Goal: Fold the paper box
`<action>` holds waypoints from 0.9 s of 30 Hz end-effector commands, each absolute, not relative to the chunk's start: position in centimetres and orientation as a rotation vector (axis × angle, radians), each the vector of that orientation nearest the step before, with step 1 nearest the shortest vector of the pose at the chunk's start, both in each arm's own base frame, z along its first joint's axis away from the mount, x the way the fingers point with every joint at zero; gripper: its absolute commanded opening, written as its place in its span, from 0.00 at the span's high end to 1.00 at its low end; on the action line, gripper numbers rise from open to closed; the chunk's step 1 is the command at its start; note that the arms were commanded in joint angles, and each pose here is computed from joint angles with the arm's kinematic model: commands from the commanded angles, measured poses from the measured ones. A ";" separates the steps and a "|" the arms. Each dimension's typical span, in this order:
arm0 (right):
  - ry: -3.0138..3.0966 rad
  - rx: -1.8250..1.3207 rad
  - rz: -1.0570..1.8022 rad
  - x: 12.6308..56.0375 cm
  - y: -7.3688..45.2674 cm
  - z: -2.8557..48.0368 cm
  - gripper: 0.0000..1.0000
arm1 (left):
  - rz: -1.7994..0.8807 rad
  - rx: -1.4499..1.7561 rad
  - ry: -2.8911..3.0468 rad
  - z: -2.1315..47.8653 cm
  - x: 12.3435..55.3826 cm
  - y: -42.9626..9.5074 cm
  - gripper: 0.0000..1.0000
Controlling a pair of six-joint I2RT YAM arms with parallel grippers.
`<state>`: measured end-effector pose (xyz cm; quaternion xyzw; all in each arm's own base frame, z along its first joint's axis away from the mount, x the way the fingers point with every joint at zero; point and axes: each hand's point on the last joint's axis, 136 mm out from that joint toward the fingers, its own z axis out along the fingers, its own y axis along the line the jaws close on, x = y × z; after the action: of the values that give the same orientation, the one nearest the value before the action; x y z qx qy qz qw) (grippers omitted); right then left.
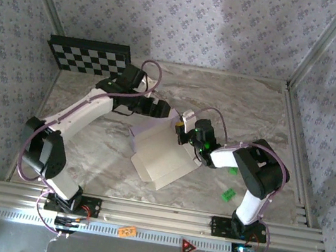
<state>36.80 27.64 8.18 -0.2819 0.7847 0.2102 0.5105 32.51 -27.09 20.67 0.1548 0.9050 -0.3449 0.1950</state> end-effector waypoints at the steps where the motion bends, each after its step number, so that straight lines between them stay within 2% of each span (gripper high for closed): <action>1: 1.962 -0.781 0.513 34.8 27.5 5.3 1.00 | -0.876 0.461 2.584 19.4 31.8 -25.6 0.13; 5: 1.941 -0.841 0.525 34.1 27.8 5.4 1.00 | -0.783 0.475 2.667 17.4 31.5 -24.4 0.20; 10: 1.902 -0.930 0.602 32.7 28.8 5.6 1.00 | -0.818 0.500 2.694 16.4 31.6 -24.9 0.23; 15: 1.884 -0.933 0.630 32.5 29.3 6.1 1.00 | -1.037 0.549 2.661 17.3 31.1 -27.5 0.25; 27: 2.000 -0.576 0.360 34.5 29.3 5.6 1.00 | -1.173 0.593 2.662 16.6 29.6 -30.3 0.38</action>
<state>34.52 30.04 8.14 -0.2891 0.7839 0.1934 0.5144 30.32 -28.08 15.46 0.1755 0.9147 -0.3529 0.0901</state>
